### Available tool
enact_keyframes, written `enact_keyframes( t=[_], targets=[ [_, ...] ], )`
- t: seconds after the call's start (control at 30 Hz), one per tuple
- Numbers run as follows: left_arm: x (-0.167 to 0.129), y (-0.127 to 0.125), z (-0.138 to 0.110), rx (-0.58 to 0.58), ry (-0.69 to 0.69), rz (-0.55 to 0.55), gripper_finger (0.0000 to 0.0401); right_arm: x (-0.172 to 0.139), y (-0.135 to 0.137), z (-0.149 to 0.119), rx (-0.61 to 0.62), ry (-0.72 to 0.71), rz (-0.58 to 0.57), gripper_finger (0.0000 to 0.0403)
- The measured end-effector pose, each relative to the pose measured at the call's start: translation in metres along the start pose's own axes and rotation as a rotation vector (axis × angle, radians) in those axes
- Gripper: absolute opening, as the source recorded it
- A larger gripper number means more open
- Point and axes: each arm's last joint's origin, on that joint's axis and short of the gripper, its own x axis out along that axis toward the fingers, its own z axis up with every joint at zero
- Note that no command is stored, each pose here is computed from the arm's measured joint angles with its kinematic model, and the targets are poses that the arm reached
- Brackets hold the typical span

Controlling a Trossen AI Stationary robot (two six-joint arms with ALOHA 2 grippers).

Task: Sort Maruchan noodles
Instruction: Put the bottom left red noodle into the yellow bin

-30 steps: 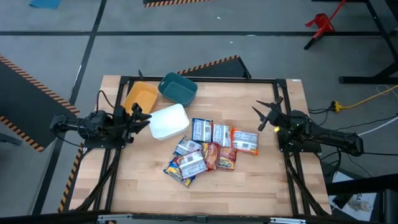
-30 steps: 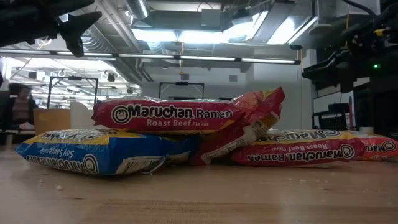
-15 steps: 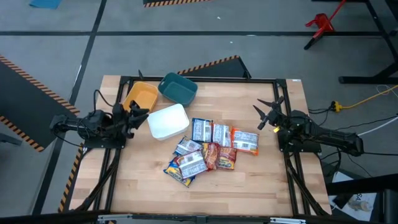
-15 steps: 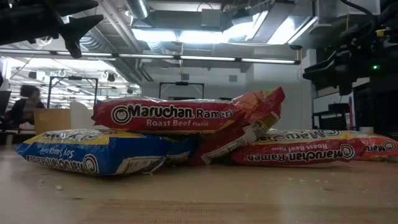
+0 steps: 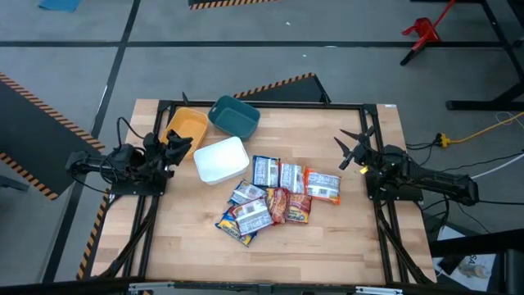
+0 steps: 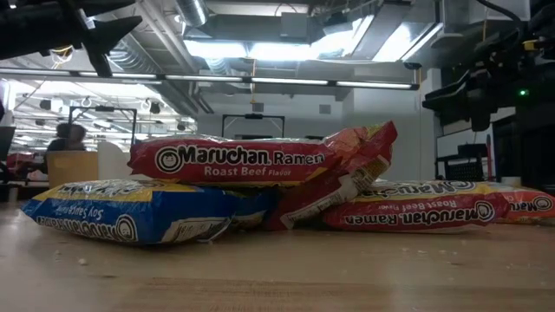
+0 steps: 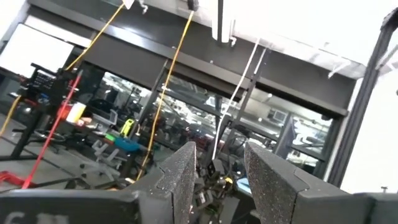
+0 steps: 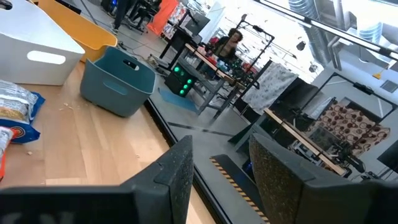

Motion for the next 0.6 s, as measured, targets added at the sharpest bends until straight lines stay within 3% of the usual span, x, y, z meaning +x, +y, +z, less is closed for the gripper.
enact_keyframes(
  t=[0.43,0.53,0.6],
  targets=[
    [0.0,0.0016,-0.0014,-0.014,0.005,0.043,0.0134,0.0,-0.0002,-0.0015,-0.005,0.029,-0.022,0.015],
    [0.0,0.0018,-0.0012,-0.015,0.002,0.05,0.0134,0.0,0.0019,-0.0003,0.02,-0.017,0.047,0.015],
    [0.0,0.0018,-0.0012,-0.021,0.001,0.05,0.0134,-0.0004,0.0052,0.0018,0.142,-0.084,0.165,0.015]
  ],
)
